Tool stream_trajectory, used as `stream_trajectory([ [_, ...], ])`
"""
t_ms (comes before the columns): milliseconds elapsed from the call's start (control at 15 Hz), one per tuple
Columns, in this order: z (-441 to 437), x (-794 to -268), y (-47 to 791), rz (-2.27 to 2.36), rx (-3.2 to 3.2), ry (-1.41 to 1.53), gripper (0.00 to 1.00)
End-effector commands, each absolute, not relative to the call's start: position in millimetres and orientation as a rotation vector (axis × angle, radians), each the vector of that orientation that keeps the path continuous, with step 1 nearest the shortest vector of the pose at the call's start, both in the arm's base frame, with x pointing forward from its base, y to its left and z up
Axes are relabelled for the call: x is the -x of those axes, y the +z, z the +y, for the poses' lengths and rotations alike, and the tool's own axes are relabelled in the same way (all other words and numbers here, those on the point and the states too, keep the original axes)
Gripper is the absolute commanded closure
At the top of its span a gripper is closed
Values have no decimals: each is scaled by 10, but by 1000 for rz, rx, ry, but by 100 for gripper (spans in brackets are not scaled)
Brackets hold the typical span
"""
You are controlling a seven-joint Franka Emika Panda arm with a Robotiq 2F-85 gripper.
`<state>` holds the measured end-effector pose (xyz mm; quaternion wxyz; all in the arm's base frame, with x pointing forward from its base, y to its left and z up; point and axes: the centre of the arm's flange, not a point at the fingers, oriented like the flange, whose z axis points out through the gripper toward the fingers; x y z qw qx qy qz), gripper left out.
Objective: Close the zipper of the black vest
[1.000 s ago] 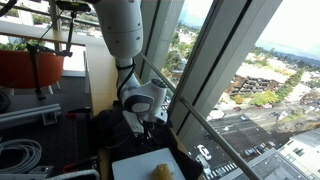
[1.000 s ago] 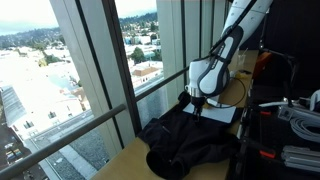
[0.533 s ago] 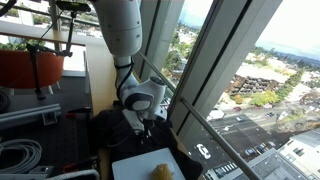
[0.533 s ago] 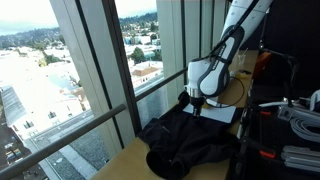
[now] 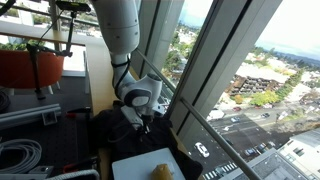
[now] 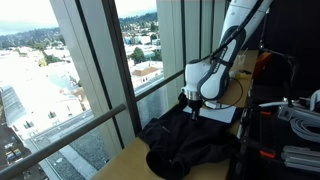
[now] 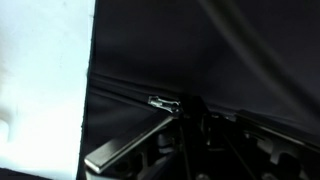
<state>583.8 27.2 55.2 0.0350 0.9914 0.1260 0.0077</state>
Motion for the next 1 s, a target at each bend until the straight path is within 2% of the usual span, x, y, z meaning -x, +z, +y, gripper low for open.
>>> stream_trajectory([
  [0,597,-5792,557,429,-3009,37,98],
  [933,1873,-5752,563,629,-2957,85,98],
])
